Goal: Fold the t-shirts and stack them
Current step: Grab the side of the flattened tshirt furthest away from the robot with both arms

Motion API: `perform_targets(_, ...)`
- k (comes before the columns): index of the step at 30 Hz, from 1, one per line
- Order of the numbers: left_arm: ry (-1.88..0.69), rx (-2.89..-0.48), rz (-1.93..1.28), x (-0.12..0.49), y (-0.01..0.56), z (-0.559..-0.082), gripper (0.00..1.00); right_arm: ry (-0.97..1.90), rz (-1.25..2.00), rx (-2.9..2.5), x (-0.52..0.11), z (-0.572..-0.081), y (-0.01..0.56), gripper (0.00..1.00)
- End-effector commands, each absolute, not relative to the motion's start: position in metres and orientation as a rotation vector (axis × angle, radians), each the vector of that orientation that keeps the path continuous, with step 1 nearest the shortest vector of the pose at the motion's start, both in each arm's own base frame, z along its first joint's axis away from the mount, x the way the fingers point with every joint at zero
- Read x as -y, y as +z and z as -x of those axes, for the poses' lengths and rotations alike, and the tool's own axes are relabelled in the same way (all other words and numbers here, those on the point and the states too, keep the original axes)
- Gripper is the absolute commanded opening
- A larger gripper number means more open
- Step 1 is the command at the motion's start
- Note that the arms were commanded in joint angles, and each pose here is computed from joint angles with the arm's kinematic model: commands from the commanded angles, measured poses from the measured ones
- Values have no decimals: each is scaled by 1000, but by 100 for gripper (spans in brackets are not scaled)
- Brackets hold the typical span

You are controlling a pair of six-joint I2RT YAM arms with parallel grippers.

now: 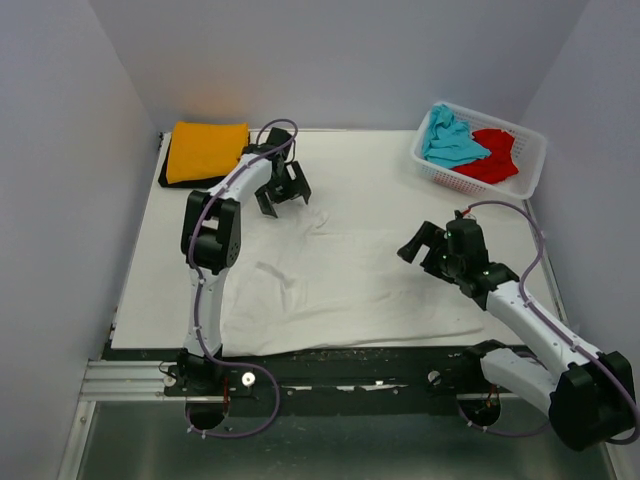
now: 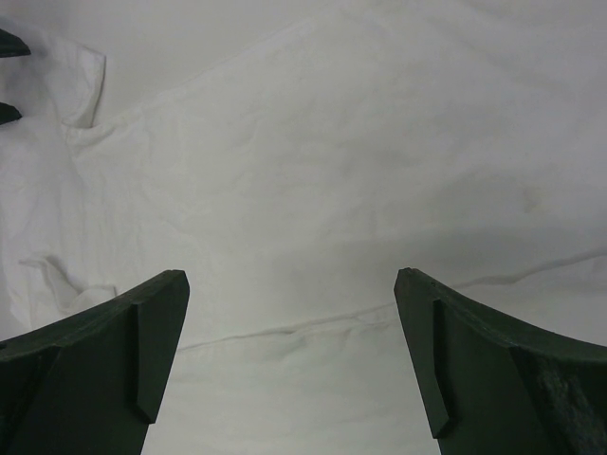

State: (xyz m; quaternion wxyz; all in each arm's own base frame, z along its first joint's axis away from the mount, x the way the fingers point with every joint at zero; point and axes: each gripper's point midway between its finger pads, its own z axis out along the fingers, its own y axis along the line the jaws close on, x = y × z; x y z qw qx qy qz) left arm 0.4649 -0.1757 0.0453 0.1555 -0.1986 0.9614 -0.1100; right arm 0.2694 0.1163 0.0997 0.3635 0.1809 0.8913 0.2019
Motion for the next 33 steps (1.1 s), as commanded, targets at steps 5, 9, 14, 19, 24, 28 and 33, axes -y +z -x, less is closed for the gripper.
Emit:
perform_targets(5, -129, -2864, 502, 162, 50, -462, 99, 492, -435, -2253, -114, -282, 108, 100)
perform_targets(9, -148, -2784, 415, 162, 63, -485, 99, 483, -429, -2255, -114, -285, 107, 100)
perform_targets(14, -212, -2703, 382, 156, 70, -513, 99, 473, -434, -2260, -113, -286, 103, 100)
perform_targets(19, -328, -2694, 356, 162, 67, -525, 98, 467, -445, -2261, -114, -291, 102, 100)
perform_targets(24, -354, -2694, 383, 161, 65, -527, 97, 467, -447, -2268, -116, -296, 101, 100)
perform_targets(28, -462, -2711, 498, 161, 65, -522, 98, 469, -446, -2272, -118, -299, 100, 100)
perform_targets(33, -500, -2682, 596, 155, 63, -513, 99, 471, -439, -2278, -119, -300, 99, 100)
